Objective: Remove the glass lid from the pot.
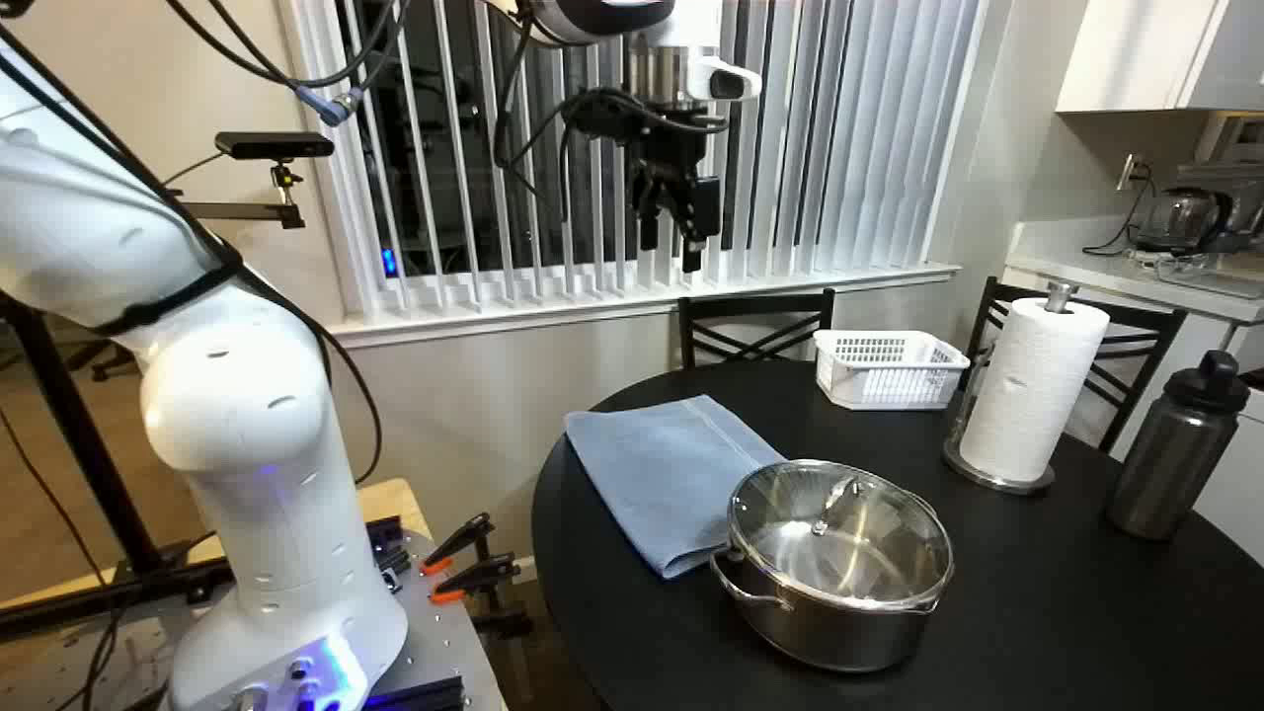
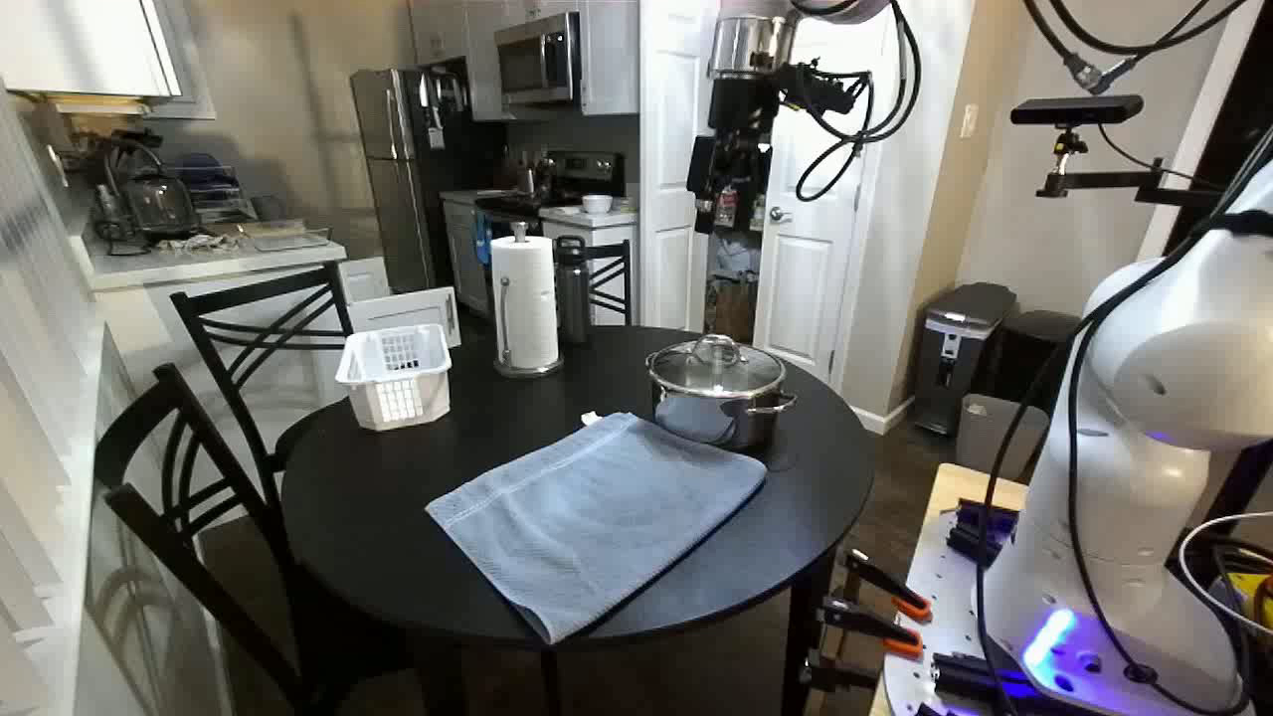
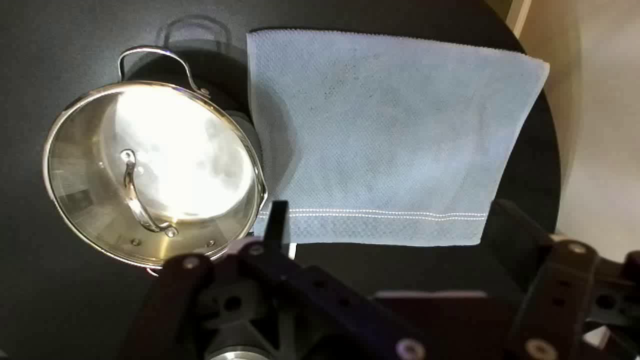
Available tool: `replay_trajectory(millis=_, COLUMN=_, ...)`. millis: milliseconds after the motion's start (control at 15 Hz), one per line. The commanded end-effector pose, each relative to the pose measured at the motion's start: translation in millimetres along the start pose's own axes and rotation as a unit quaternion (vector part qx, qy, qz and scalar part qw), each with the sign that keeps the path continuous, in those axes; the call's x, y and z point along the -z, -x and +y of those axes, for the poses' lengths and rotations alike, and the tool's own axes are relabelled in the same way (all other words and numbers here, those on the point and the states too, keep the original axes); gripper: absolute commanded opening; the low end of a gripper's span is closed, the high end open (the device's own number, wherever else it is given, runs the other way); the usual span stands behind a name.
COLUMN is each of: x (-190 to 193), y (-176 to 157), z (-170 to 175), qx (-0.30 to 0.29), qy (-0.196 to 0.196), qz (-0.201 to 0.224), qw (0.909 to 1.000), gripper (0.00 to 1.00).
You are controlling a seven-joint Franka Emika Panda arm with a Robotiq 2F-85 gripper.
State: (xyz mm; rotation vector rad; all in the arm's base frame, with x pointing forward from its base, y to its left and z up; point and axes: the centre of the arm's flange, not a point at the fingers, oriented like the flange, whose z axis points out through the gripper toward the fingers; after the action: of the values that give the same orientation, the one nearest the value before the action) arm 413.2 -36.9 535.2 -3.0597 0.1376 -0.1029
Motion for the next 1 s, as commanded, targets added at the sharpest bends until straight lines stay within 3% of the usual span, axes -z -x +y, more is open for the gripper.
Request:
replay_trajectory(millis=0, x=0, y=0, z=0, qx=0.0, qy=0.0, qz=0.0, qw=1.0, gripper=1.0)
replay_trajectory(millis=400, x=0, y=0, z=0, qx=0.0, qy=0.0, qz=0.0, qw=1.0, gripper=1.0)
replay_trajectory(millis=533, x=-1, y=-17, z=14, qx=-0.016, qy=0.024, qz=0.016, qw=0.9994, gripper=1.0)
replay_trajectory(millis=667, x=-1, y=-41, z=37, qx=0.074, qy=0.041, qz=0.004, qw=0.9964, gripper=1.0)
replay_trajectory(millis=933, x=-13, y=-76, z=51, qx=0.164, qy=0.072, qz=-0.029, qw=0.9835, gripper=1.0)
